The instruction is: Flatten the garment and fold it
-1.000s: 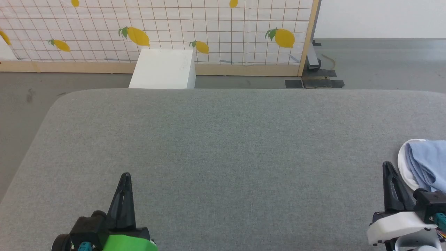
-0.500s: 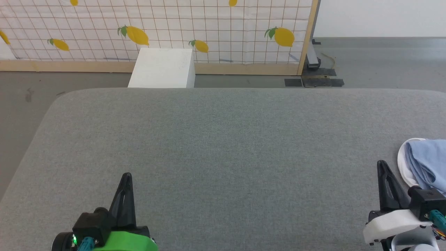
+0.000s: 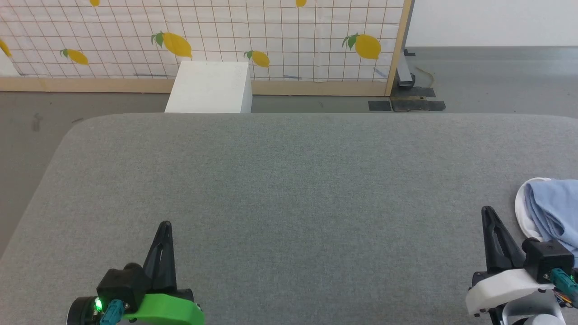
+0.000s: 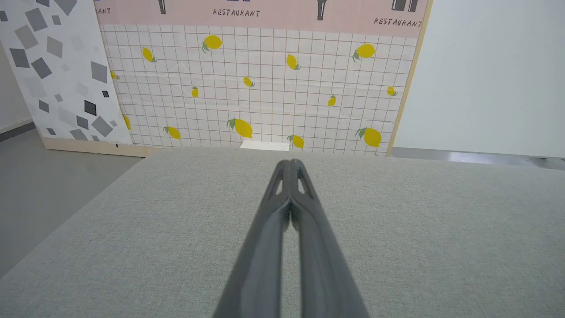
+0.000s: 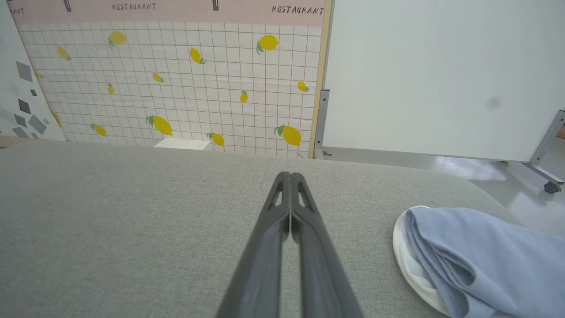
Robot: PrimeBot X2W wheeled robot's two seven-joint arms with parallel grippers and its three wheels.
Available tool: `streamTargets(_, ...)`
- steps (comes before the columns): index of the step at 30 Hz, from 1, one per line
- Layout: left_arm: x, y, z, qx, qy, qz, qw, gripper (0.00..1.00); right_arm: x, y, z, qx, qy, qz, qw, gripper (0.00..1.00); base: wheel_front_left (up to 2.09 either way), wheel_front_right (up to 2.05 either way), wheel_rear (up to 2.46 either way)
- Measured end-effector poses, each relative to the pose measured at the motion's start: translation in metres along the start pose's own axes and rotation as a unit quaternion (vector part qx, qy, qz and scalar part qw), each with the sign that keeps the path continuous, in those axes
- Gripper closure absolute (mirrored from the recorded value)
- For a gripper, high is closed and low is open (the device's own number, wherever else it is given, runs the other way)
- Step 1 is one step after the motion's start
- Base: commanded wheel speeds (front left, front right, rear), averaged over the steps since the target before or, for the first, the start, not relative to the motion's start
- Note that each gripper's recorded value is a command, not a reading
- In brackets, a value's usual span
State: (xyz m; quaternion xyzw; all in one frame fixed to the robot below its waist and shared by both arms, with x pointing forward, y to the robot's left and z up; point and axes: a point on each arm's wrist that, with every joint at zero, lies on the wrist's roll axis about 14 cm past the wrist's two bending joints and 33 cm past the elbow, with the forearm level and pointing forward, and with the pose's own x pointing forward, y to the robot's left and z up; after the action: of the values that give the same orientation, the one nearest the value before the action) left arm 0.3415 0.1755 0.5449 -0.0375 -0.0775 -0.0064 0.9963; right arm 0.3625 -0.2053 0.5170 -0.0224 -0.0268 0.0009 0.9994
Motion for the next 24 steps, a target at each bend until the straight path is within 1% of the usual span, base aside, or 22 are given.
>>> streamTargets(24, 0.007, 0.001, -0.007, 0.021, 0.024, 0.000, 0.999, 1.00, 0.002, 0.012, 0.001, -0.001, 0.012, 0.018, 1.000, 1.00, 0.00, 0.00, 0.00)
